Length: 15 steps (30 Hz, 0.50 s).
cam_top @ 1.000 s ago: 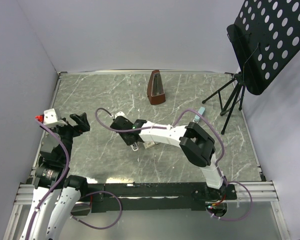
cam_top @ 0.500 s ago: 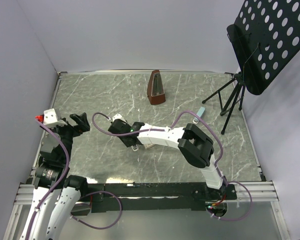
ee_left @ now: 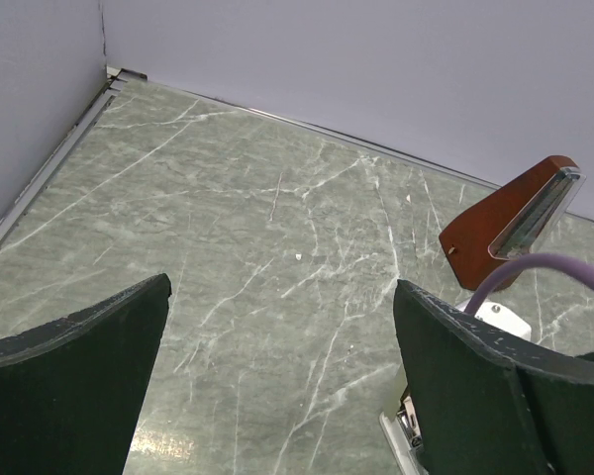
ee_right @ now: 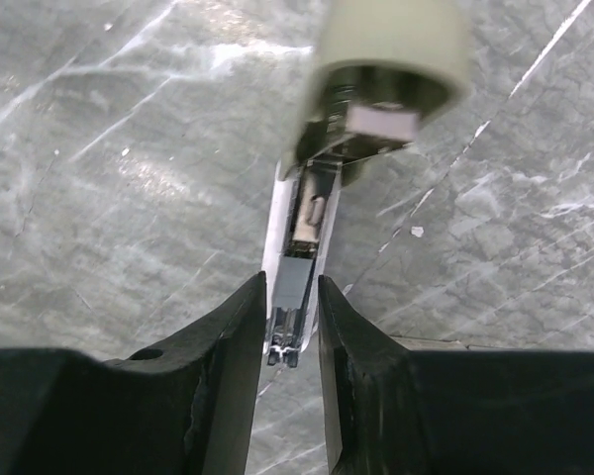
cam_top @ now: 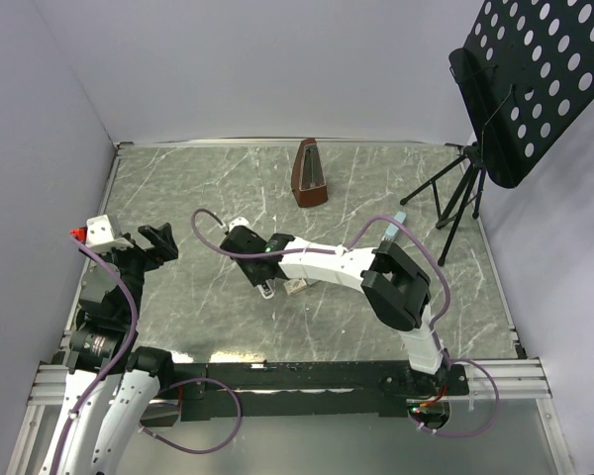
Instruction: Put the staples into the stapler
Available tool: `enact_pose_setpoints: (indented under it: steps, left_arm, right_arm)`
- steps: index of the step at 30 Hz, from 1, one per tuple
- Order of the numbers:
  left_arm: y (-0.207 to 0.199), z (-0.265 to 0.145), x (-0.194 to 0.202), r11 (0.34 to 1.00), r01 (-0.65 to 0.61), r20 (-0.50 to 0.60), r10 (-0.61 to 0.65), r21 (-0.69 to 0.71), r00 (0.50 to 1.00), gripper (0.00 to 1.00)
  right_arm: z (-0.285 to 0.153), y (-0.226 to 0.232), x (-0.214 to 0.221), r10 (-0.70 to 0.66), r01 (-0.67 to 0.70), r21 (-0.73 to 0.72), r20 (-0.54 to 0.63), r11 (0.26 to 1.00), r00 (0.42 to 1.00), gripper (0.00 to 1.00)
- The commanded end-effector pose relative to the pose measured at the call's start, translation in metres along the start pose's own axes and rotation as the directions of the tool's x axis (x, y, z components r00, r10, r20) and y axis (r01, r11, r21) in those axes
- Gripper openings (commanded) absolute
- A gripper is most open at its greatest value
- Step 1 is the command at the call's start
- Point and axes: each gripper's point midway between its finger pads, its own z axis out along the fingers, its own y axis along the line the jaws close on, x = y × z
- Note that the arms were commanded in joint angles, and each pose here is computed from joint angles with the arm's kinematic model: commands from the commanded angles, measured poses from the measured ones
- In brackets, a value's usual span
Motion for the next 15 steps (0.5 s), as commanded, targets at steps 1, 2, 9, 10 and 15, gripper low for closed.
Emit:
enact_pose_setpoints:
  steps: [1,2,9,10,15]
  left_arm:
    - [-0.003,0.001,-0.008,1.000,0.010,0.033,-0.010,0.011,0.999,1.00]
    - [-0.003,0.001,-0.008,1.000,0.010,0.033,-0.010,0.011,0.999,0.99]
    - [-0.003,0.001,-0.009,1.000,0.010,0.034,-0.011,0.013,0.999,0.99]
    - [-0.003,0.001,-0.009,1.000,0.010,0.034,-0.011,0.013,0.999,0.99]
    - [-0.004,0.001,-0.009,1.000,0.011,0.034,-0.011,0.016,0.999,0.99]
  right_arm:
    - [-0.013,-0.003,-0.008,0.064,-0.064,-0.027,0.011,0.998,0.998,0.35]
    - [-0.010,-0.004,-0.006,0.064,-0.064,-0.021,0.002,0.998,0.998,0.35]
    - [-0.001,-0.001,-0.003,0.068,-0.069,-0.024,-0.015,0.997,0.998,0.35]
    - [-0.001,0.000,-0.003,0.068,-0.069,-0.030,-0.017,0.997,0.998,0.35]
    - [0.004,0.002,0.000,0.071,-0.072,-0.037,-0.029,0.997,0.997,0.36]
